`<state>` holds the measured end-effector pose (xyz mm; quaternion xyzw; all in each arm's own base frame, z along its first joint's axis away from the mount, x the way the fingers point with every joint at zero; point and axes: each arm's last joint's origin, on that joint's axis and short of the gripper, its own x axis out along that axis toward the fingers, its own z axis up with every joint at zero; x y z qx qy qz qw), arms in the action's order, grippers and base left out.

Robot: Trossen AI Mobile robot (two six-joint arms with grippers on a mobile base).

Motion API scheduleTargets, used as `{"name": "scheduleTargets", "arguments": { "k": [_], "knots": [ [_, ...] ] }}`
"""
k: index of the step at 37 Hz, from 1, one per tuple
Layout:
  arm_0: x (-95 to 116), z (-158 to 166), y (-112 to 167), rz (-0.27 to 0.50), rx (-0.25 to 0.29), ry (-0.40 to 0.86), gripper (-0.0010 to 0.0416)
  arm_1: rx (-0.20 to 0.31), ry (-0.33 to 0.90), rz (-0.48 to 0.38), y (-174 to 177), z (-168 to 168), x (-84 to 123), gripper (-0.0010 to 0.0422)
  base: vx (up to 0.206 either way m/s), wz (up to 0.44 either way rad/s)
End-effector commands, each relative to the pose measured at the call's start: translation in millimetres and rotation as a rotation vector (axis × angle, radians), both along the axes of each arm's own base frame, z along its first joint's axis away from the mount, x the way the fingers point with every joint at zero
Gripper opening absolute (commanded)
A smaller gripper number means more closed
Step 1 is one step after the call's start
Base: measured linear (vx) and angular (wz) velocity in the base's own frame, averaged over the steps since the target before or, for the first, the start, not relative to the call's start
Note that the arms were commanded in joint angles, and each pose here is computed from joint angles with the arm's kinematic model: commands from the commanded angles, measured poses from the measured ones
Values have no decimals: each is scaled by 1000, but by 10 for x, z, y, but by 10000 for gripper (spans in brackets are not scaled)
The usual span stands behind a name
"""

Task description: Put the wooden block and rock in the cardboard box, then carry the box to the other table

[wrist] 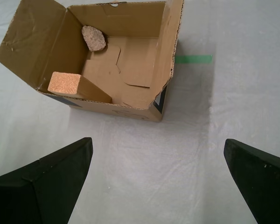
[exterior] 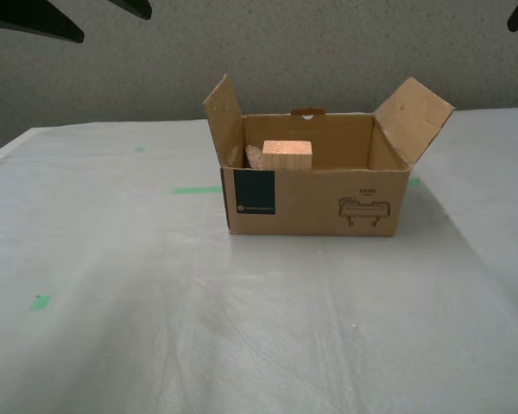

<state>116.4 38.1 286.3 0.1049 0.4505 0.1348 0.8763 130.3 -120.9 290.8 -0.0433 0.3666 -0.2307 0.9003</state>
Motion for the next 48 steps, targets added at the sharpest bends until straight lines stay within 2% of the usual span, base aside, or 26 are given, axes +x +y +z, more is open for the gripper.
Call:
{"name": "scheduleTargets", "arguments": {
  "k": [1,48],
  "knots": [
    [0,2,0,-5,-1,0,394,-3,-2,3,0,5,0,398,0,0],
    [0,2,0,-5,-1,0,394,-3,-2,3,0,5,0,398,0,0]
  ]
}}
